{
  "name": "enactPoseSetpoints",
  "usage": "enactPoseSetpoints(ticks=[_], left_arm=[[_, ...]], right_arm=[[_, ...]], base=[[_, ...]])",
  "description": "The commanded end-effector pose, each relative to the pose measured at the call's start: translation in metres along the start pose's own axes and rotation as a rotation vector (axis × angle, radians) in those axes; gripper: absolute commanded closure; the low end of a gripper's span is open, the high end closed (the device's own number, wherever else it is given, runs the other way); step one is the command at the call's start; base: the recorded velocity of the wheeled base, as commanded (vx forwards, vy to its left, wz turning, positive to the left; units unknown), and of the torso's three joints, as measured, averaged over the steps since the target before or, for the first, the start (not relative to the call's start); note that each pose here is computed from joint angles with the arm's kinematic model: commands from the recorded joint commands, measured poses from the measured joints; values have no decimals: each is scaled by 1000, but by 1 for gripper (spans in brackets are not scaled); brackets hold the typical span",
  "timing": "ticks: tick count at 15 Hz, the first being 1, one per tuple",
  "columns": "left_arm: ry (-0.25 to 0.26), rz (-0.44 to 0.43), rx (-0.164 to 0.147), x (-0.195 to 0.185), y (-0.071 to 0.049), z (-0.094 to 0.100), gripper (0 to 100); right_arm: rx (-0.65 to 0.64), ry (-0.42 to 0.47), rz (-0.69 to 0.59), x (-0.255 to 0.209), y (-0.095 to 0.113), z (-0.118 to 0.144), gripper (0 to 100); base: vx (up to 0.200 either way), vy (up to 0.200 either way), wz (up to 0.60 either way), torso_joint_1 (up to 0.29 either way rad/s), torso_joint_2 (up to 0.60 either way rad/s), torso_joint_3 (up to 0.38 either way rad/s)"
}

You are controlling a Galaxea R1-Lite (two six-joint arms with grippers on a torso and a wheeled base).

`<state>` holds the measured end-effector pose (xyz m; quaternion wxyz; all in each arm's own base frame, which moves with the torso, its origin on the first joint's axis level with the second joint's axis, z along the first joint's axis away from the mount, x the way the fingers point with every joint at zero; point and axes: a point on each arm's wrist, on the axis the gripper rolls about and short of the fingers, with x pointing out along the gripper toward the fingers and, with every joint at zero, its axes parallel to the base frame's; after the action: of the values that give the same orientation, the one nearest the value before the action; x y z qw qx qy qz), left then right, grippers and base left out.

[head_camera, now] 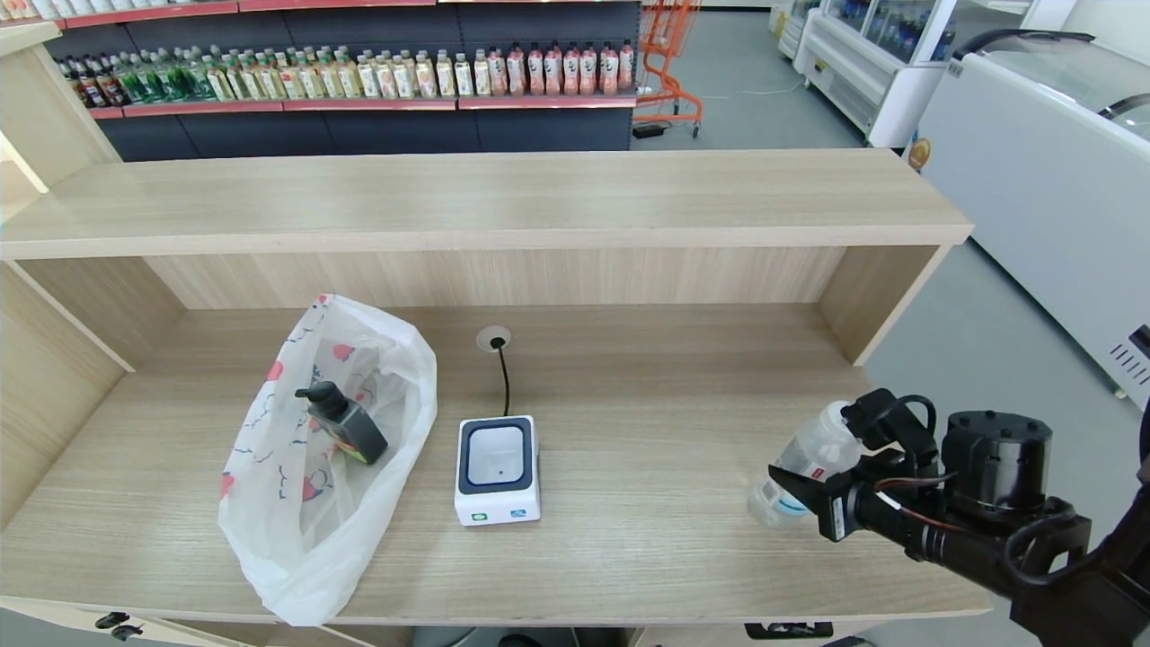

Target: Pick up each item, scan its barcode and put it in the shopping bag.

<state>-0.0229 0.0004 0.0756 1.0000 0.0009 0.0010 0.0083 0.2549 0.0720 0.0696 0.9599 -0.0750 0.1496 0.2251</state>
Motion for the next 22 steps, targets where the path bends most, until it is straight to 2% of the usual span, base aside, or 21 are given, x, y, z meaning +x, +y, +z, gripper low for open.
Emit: enactPoseSetpoints(ticks=[1, 3, 4, 5, 8, 11, 13, 16, 22], left_arm=[[0, 0, 0, 0, 0, 0, 0], [0, 0, 0, 0, 0, 0, 0], [0, 0, 0, 0, 0, 0, 0], [0, 0, 0, 0, 0, 0, 0], [0, 0, 0, 0, 0, 0, 0], [0, 0, 0, 0, 0, 0, 0], [0, 0, 0, 0, 0, 0, 0], [0, 0, 0, 0, 0, 0, 0], [0, 0, 0, 0, 0, 0, 0]], right_arm=[[22, -84, 64, -10, 1, 17, 100], [61, -224, 231, -30, 5, 47, 100], [75, -266, 291, -37, 6, 58, 100], [83, -325, 454, -54, 10, 74, 100], [0, -371, 676, -74, 17, 82, 100], [-120, -419, 803, -85, 22, 84, 100], [-211, -440, 847, -88, 34, 77, 100], [-360, -504, 930, -89, 37, 74, 100], [-466, -579, 1074, -93, 37, 78, 100]], base=[[0, 0, 0, 0, 0, 0], [0, 0, 0, 0, 0, 0], [0, 0, 0, 0, 0, 0], [0, 0, 0, 0, 0, 0], [0, 0, 0, 0, 0, 0], [0, 0, 0, 0, 0, 0], [0, 0, 0, 0, 0, 0], [0, 0, 0, 0, 0, 0], [0, 0, 0, 0, 0, 0]])
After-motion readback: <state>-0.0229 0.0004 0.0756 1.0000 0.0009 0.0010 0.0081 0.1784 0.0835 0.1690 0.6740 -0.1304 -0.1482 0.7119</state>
